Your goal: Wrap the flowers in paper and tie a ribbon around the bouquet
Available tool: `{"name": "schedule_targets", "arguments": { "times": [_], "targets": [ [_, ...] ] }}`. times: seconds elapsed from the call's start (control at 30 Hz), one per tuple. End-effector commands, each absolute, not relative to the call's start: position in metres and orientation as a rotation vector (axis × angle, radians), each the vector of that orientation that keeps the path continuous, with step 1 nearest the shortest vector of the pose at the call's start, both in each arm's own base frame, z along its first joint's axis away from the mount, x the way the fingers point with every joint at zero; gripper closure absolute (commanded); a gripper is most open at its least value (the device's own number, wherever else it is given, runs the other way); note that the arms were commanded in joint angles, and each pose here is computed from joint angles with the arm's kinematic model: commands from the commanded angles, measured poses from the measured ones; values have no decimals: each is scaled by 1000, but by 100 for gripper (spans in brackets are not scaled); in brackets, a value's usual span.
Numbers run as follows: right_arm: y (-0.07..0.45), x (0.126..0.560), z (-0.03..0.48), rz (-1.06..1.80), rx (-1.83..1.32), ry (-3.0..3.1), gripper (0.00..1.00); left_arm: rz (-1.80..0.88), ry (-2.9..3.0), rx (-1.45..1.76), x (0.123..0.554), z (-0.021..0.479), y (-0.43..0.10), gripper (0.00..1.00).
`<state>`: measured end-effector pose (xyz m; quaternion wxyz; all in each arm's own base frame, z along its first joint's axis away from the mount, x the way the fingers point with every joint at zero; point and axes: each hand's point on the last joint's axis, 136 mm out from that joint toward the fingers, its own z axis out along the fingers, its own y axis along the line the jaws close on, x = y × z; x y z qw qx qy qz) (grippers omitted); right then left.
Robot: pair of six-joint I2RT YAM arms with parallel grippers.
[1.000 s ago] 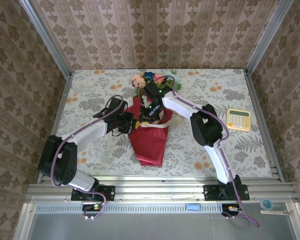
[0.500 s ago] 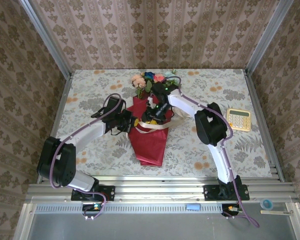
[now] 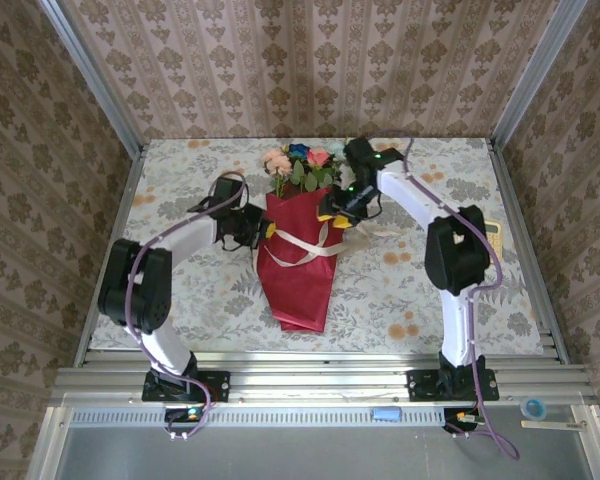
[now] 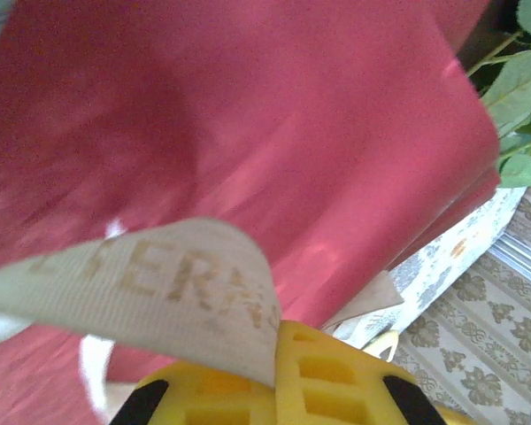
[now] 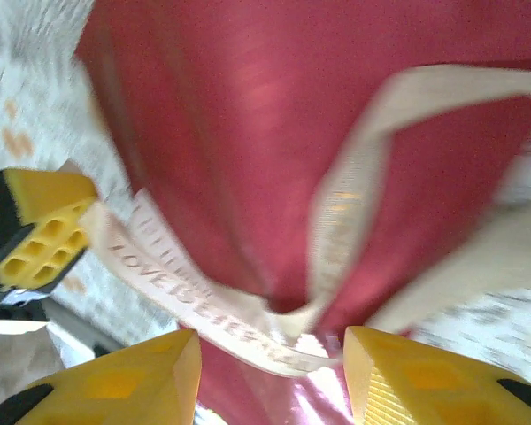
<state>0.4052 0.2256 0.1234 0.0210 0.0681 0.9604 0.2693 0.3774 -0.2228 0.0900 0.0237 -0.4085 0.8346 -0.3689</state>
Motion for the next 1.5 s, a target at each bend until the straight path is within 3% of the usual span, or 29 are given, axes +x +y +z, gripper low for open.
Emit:
{"name": "schedule_targets", "arguments": {
  "times": [0.0,0.03,0.1,0.2,0.53,0.73,0.97,1.13,1.47],
  "targets": [
    [149,411,119,511,611,2906,54,-1210,2648,-1058,392,89,-236,100],
    [134,408,114,475,711,2888,53,-1214,2656,-1026,395,87,-238,99],
    [107,401,105,430,916,2833,53,-1209,2673,-940,404,82,-241,81],
    [90,395,100,431,1081,2753,53,-1163,2723,-765,409,85,-244,63],
    [65,392,99,347,1341,2631,48,-754,2838,-429,363,127,-201,43],
    [58,396,94,312,1647,2499,47,-594,2932,2,305,125,-220,46],
    [66,401,70,257,1910,2445,43,-335,2890,628,292,111,-259,41],
    [75,415,54,300,1977,2413,41,-217,2874,778,293,95,-271,36],
    [79,416,29,279,2022,2414,39,-150,2872,932,293,59,-296,38]
  ]
}}
